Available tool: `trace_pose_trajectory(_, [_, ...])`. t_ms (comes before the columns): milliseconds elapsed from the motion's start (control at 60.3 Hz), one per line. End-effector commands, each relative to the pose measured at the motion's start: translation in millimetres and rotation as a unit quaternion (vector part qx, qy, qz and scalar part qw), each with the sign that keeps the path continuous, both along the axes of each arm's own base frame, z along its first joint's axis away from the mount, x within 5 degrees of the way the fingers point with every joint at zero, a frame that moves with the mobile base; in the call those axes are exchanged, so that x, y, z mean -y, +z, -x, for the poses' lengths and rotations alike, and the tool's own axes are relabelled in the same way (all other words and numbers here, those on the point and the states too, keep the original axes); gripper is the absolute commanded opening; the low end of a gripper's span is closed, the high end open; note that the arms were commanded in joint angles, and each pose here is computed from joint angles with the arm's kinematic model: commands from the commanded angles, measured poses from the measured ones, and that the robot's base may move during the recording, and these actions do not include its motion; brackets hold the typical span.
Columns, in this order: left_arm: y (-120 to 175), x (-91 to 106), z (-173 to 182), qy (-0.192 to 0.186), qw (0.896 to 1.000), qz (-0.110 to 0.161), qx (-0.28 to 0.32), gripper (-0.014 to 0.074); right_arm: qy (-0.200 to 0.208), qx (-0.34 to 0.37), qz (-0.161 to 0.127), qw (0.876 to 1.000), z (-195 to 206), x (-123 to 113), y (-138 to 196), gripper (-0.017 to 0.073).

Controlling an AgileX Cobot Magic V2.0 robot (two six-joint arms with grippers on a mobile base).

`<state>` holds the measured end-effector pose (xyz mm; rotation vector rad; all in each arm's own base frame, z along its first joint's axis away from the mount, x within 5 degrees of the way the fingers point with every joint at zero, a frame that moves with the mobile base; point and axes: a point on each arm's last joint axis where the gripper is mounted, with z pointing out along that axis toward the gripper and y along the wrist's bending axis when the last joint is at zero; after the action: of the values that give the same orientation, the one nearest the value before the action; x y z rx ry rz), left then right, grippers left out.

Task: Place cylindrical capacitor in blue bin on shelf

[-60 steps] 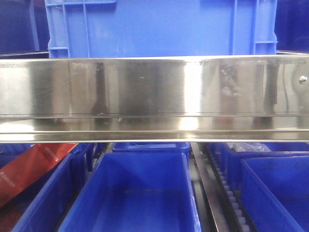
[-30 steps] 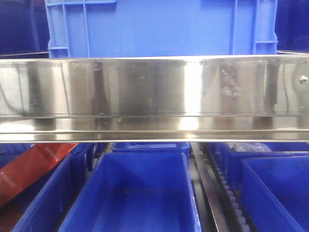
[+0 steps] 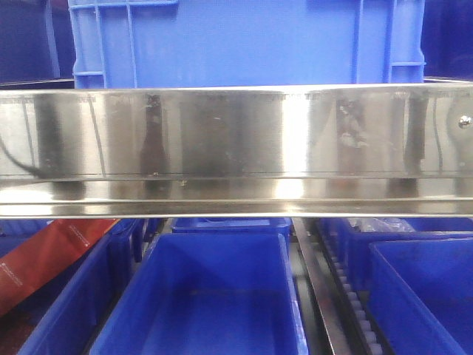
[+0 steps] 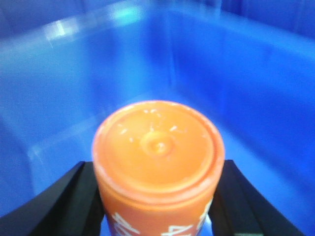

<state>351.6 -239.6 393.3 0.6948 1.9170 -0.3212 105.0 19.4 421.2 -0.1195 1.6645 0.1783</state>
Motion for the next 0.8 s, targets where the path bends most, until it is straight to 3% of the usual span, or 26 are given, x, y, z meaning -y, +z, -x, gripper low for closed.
trace_pose_trajectory(0, [2.4, 2.5, -0.5, -0.002, 1.000, 0.005, 0.004, 0.0232, -0.002, 0.015, -0.001, 1.000, 1.4, 0.6, 2.8, -0.0162])
trace_pose_trajectory(100, [-1.4, 3.5, -1.8, -0.002, 1.000, 0.001, -0.004, 0.0463, -0.002, 0.012, -0.001, 1.000, 1.5, 0.6, 2.2, -0.0162])
trace_pose_trajectory(182, [-2.0, 3.3, -1.5, -0.002, 1.000, -0.001, -0.007, 0.0573, -0.002, 0.009, 0.000, 1.000, 1.5, 0.5, 1.8, -0.0162])
trace_pose_trajectory(448, [26.4, -4.8, 10.7, -0.003, 1.000, -0.011, -0.022, 0.0598, -0.001, 0.003, 0.001, 1.000, 1.6, 0.4, 0.6, -0.0162])
trace_pose_trajectory(580, [58.4, -19.7, 32.6, -0.004, 1.000, -0.009, -0.018, 0.0507, -0.001, 0.001, 0.001, 1.000, 1.7, 0.4, 0.2, -0.0162])
trace_pose_trajectory(779, [95.7, -52.6, 74.8, 0.001, 1.000, -0.012, -0.021, 0.0105, 0.001, -0.013, 0.004, 1.000, 2.2, 0.2, -1.9, -0.0162])
